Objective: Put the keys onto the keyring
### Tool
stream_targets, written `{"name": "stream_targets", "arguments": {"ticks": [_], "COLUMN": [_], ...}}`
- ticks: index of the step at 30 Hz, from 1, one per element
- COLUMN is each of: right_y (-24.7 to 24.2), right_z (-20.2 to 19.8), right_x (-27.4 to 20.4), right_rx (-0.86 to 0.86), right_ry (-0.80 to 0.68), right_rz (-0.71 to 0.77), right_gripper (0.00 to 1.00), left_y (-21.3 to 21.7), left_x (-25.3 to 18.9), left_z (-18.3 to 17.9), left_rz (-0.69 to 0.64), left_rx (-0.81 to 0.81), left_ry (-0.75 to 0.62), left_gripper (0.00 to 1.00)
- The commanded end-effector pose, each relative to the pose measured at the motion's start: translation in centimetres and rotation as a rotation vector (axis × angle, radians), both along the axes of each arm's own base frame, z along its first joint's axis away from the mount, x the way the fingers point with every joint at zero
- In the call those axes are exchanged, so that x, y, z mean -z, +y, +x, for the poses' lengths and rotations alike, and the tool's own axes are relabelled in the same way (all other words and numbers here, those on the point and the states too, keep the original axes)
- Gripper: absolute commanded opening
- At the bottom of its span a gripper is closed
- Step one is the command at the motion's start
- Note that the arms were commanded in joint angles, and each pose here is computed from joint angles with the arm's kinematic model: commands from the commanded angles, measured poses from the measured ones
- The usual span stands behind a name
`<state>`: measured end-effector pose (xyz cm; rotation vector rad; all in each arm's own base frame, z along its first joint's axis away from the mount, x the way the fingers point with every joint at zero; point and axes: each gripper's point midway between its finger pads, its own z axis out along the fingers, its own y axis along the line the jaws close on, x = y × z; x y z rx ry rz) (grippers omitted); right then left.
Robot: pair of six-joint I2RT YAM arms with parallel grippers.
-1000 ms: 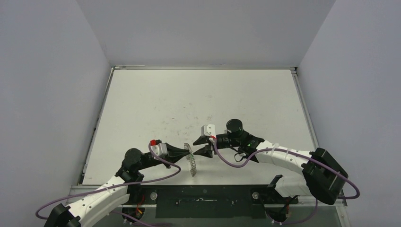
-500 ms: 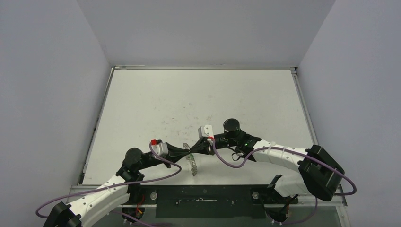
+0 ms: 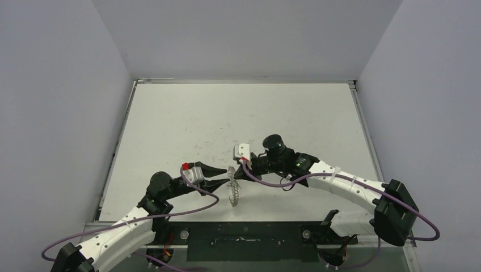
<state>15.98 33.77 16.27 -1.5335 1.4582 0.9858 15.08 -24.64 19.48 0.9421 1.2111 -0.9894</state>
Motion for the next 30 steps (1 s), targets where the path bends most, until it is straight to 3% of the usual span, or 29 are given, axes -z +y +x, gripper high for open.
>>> {"name": "stream_targets", "arguments": {"ticks": [1, 6, 20, 30], "right_y": [-2.0, -2.8, -2.3, -2.4], "right_z": [0.3, -0.2, -1.0, -1.2], "right_x": [-1.0, -1.6, -2.7, -2.7], "right_rx": [0.064, 0.069, 0.051, 0.040], "right_ry": [-0.011, 0.017, 0.020, 0.015], "right_rz": [-0.148, -0.214, -0.184, -0.190], "right_gripper": [0.00, 0.00, 0.00, 0.00], "left_y": [-0.5, -1.7, -5.8, -6.6], "left_x": [-1.4, -0.8, 0.7, 3.0], "left_z": [1.1, 1.2, 0.2, 0.1], "left_rz": [0.044, 0.103, 0.176, 0.262], "left_rx": [-0.016, 0.043, 0.187, 0.205], "left_ry": [-0.059, -0.067, -0.091, -0.071], "left_gripper": [0.32, 0.36, 0.35, 0.00]}}
